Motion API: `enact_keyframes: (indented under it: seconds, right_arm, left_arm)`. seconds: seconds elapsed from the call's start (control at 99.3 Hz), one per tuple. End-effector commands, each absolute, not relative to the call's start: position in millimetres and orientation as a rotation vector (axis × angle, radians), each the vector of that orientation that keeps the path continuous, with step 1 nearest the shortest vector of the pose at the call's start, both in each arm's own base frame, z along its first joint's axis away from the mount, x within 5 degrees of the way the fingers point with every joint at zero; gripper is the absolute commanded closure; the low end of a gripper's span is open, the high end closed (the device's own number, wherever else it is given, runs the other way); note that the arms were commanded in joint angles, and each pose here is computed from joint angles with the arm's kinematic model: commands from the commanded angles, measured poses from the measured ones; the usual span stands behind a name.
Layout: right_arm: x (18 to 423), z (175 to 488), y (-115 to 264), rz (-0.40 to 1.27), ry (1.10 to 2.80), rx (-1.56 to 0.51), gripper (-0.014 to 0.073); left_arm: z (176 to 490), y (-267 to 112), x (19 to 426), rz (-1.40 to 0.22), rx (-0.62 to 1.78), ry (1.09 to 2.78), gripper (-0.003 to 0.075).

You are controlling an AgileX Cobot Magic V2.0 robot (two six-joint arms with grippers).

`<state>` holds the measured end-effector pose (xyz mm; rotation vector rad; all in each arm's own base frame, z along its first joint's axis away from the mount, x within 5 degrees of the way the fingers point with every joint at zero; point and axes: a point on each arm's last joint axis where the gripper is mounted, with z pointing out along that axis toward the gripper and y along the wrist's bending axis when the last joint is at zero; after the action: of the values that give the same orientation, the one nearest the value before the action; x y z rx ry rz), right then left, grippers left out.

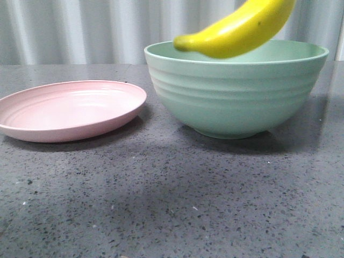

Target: Transfer banana from pink plate to green bowl

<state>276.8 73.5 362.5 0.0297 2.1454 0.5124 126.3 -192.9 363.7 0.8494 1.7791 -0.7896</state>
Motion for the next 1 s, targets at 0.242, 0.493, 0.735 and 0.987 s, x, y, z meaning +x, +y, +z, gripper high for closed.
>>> enact_keyframes:
  seconds: [0.242,0.493,0.735,0.987]
  right_arm:
    - [295,363,77,0.49,2.087,0.03,0.0555]
    - [296,364,76,0.478,2.074,0.026,0.025]
    - [294,366,75,0.462,2.07,0.012,0.024]
    - [275,386,66,0.316,2.009,-0.106,0.0274]
  left_arm:
    - [388,-190,125,-0.844,0.77,1.663,0.029]
    - [388,-190,125,-0.845,0.768,1.659,0.029]
    - [388,-190,125,-0.845,0.766,1.657,0.029]
    - [392,-187,122,-0.851,0.756,1.637,0.0347]
